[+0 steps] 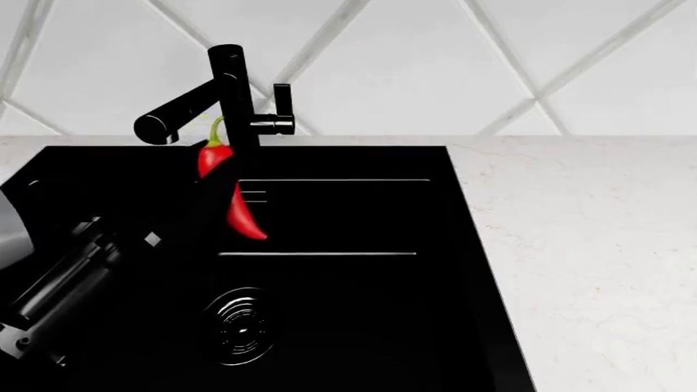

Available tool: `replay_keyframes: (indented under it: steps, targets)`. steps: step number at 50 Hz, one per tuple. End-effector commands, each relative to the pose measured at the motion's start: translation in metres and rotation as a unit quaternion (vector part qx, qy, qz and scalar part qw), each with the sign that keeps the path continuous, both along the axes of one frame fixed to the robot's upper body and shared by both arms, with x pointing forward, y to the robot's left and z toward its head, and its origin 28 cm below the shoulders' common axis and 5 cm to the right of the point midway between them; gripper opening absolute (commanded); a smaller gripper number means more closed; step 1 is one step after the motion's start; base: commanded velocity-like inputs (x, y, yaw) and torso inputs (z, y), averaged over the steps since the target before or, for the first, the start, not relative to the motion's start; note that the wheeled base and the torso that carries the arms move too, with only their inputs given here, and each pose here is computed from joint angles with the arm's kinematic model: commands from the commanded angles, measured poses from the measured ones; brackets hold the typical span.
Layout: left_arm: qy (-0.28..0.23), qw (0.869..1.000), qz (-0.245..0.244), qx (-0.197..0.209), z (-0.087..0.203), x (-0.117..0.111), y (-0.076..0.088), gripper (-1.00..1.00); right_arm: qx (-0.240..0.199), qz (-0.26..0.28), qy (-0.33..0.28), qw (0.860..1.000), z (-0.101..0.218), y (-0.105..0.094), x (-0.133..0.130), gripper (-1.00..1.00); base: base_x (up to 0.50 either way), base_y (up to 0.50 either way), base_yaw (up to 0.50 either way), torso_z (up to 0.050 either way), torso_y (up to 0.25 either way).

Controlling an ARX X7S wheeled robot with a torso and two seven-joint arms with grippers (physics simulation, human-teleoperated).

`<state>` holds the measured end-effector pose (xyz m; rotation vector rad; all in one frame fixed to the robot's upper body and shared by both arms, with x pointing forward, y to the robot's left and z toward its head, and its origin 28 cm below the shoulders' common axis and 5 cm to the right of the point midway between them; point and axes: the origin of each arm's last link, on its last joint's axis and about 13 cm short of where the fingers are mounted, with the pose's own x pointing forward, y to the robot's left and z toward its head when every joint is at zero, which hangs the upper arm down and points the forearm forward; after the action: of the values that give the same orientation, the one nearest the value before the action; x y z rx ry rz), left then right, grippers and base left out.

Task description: Pick the chili pepper, brussel sprout from the counter and place them in the cabinet. Then close the cabinet.

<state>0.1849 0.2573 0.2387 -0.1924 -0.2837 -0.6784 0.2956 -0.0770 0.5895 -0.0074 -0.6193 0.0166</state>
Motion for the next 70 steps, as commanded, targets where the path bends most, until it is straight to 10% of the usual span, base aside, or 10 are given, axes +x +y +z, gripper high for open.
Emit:
replay_keyframes:
  steps: [1,38,39,55,70]
  targets:
    - [0.002,1.0,-0.001,-0.006,-0.001,-0.002,0.002,-1.0,-0.004,0.001,0.081,0.997,-0.016,0.003,0.013,-1.0,0.0,0.0,0.0,0.0,0.0]
    - [0.001,1.0,0.005,-0.007,-0.001,-0.004,0.003,-1.0,-0.024,0.048,0.131,0.99,-0.023,0.003,0.015,-1.0,0.0,0.0,0.0,0.0,0.001]
    - [0.001,1.0,0.005,-0.007,-0.001,-0.004,0.003,-1.0,-0.026,0.045,0.132,0.99,-0.023,0.003,0.015,1.0,0.0,0.0,0.0,0.0,0.0]
    - [-0.001,1.0,0.005,-0.007,0.0,-0.004,0.003,-1.0,-0.029,-0.024,0.061,0.997,-0.033,0.012,0.034,1.0,0.0,0.0,0.0,0.0,0.0]
    - [0.0,1.0,0.004,-0.008,-0.001,-0.004,0.002,-1.0,-0.082,-0.099,-0.1,0.987,0.02,-0.002,-0.018,1.0,0.0,0.0,0.0,0.0,0.0]
